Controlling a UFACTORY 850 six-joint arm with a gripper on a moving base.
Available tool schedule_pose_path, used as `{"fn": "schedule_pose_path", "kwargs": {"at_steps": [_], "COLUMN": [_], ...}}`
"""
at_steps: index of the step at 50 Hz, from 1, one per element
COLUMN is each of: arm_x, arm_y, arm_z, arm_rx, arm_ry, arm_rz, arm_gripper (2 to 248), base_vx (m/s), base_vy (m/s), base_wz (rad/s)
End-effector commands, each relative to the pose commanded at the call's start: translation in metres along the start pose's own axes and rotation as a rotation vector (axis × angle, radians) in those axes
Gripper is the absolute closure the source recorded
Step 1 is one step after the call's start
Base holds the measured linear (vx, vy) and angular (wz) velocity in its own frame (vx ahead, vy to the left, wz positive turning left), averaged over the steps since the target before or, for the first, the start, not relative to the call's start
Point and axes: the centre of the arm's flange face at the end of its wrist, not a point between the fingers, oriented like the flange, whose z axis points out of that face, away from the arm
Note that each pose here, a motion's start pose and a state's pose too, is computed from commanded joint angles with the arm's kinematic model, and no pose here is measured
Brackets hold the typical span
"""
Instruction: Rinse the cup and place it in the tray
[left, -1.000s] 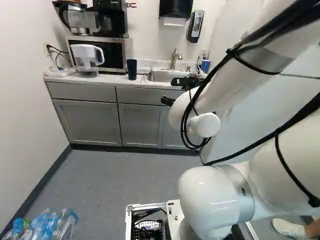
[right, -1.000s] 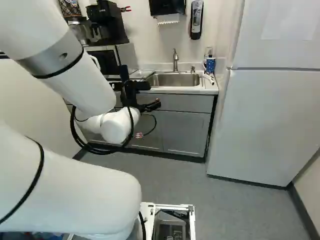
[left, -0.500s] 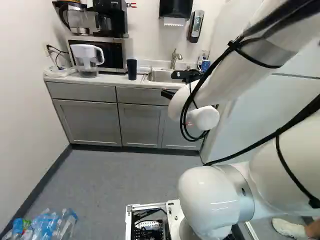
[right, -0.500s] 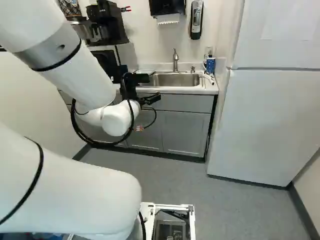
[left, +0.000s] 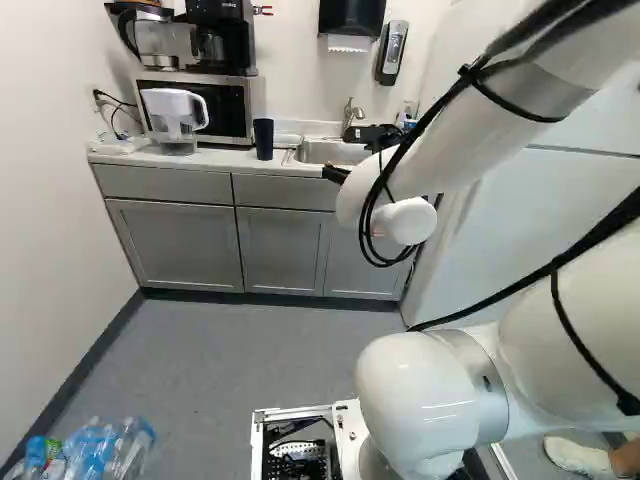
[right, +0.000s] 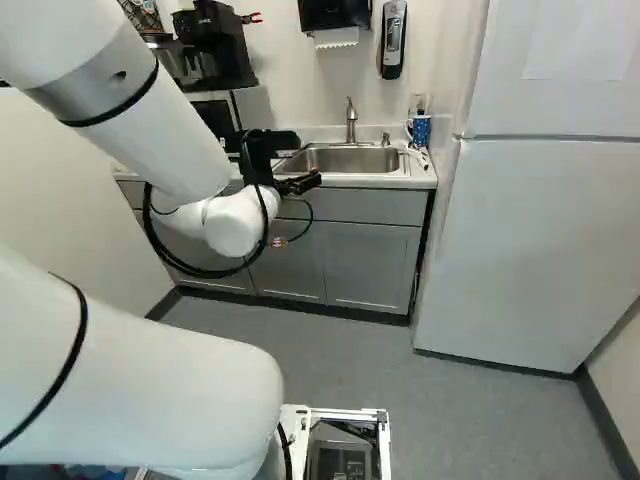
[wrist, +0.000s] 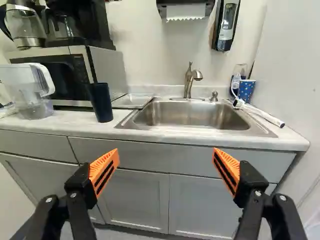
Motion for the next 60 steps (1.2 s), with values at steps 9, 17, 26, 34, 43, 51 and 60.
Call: {"fn": "schedule_pose_path", "kwargs": {"at_steps": [9, 17, 26, 34, 43, 51, 60], "arm_x": [0.01, 0.019, 0.028, 0.035, 0.044, 0.052, 0.06], "arm_y": [0.0, 0.0, 0.0, 0.0, 0.0, 0.0, 0.0], "arm_z": [0.005, 0.01, 0.016, 0.021, 0.026, 0.031, 0.037], "arm_rx": [0.0, 0.0, 0.0, 0.0, 0.0, 0.0, 0.0], "arm_ry": [0.02, 0.032, 0.04, 0.042, 0.044, 0.044, 0.042], "arm_rz": [0.0, 0.0, 0.0, 0.0, 0.0, 0.0, 0.0], "arm_gripper": [3, 3, 3, 3, 3, 3, 3], "base_vx": [0.0, 0.0, 0.0, 0.0, 0.0, 0.0, 0.0], "base_vy": [0.0, 0.0, 0.0, 0.0, 0.0, 0.0, 0.0], "base_wz": [0.0, 0.0, 0.0, 0.0, 0.0, 0.0, 0.0]}}
